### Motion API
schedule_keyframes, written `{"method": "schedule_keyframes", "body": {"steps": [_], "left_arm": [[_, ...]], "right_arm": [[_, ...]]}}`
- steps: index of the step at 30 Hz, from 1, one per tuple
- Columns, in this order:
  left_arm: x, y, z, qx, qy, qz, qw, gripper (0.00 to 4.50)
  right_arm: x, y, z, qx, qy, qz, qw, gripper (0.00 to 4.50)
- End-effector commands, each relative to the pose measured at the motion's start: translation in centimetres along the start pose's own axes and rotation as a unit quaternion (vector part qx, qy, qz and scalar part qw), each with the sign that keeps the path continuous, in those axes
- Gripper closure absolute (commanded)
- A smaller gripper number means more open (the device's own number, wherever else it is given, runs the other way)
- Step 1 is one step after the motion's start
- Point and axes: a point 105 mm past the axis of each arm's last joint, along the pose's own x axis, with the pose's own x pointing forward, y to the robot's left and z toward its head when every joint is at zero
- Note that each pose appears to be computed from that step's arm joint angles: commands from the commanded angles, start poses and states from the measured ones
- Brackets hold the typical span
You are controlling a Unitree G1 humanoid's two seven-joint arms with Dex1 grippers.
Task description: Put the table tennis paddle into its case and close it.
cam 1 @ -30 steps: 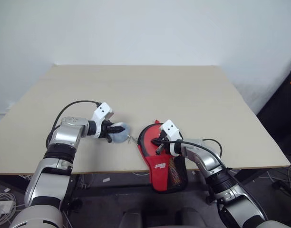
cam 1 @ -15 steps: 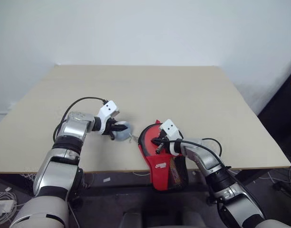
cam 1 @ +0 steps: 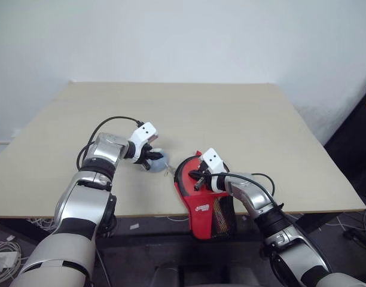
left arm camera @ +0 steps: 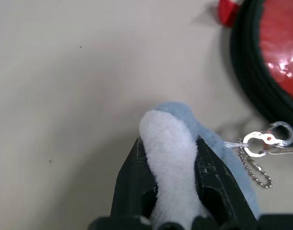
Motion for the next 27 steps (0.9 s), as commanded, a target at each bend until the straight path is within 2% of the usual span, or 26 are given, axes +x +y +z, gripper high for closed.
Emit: {"method": "schedule_keyframes", "body": {"steps": [1,9,27], "left_arm": [[0.2,1.5,2.7,0.03,-0.018,0.082,0.996,4.21],[1.4,1.5,6.2,0.078,-0.046,0.144,0.985,4.21],[2.6,0.2,11.3,0.115,-0.126,0.208,0.963,4.21]], "right_arm": [[-0.2,-0.4,-0.8,0.005,0.015,-0.008,1.0,4.5],[-0.2,-0.2,-1.0,0.004,0.018,-0.006,1.0,4.5],[-0.5,-0.1,-1.3,0.006,0.025,-0.009,1.0,4.5]]}}
